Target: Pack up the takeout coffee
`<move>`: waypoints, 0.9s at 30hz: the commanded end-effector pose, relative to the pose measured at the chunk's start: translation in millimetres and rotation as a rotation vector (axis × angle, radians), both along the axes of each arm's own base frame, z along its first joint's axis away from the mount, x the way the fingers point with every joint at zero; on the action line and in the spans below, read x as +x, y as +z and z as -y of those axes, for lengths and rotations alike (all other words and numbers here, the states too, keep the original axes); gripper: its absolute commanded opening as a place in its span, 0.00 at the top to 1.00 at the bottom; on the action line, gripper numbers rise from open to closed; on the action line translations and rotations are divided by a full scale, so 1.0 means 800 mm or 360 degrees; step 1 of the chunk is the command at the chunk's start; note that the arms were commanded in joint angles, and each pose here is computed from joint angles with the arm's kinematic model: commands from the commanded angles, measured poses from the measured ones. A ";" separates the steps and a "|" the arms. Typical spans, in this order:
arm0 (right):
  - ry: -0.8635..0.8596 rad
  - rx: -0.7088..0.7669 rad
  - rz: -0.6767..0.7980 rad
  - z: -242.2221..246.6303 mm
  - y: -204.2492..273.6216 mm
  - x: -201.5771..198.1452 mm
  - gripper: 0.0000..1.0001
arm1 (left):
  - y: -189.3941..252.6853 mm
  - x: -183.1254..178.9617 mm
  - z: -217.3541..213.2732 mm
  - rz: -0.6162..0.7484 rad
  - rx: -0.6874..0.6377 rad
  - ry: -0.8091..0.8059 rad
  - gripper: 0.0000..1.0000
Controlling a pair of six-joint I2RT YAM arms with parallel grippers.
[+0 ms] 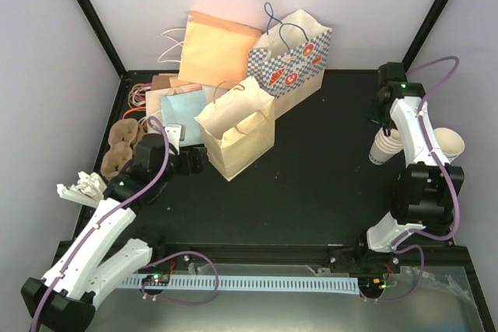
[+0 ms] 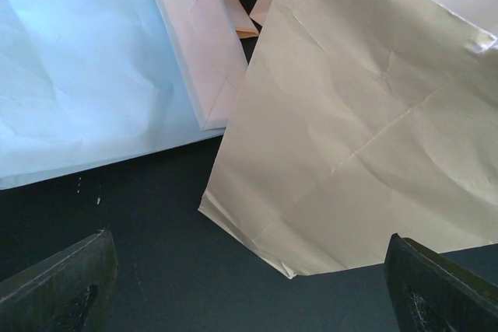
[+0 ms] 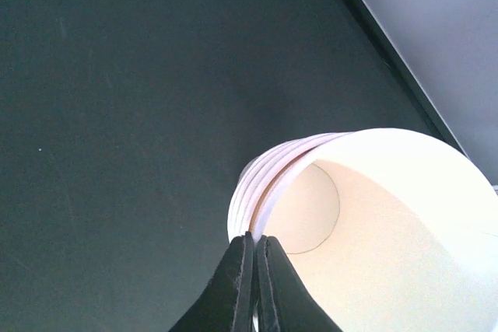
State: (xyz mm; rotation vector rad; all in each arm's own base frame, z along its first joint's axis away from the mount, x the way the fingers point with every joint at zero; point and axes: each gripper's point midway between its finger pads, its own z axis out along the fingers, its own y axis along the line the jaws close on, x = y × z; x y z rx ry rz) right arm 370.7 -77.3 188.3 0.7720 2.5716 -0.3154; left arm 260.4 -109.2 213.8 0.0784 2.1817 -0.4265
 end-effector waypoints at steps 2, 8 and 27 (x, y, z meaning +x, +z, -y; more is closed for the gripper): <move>-0.0060 -0.0020 0.0078 0.006 0.038 -0.005 0.98 | 0.006 0.002 0.003 0.0038 -0.0012 -0.0025 0.04; -0.0066 -0.0021 0.0093 0.005 0.050 -0.008 0.98 | 0.005 0.002 0.002 0.0036 -0.0011 -0.0024 0.04; 0.0144 0.0016 0.0405 -0.023 0.216 -0.018 0.98 | 0.006 0.002 0.003 0.0040 -0.0013 -0.0031 0.04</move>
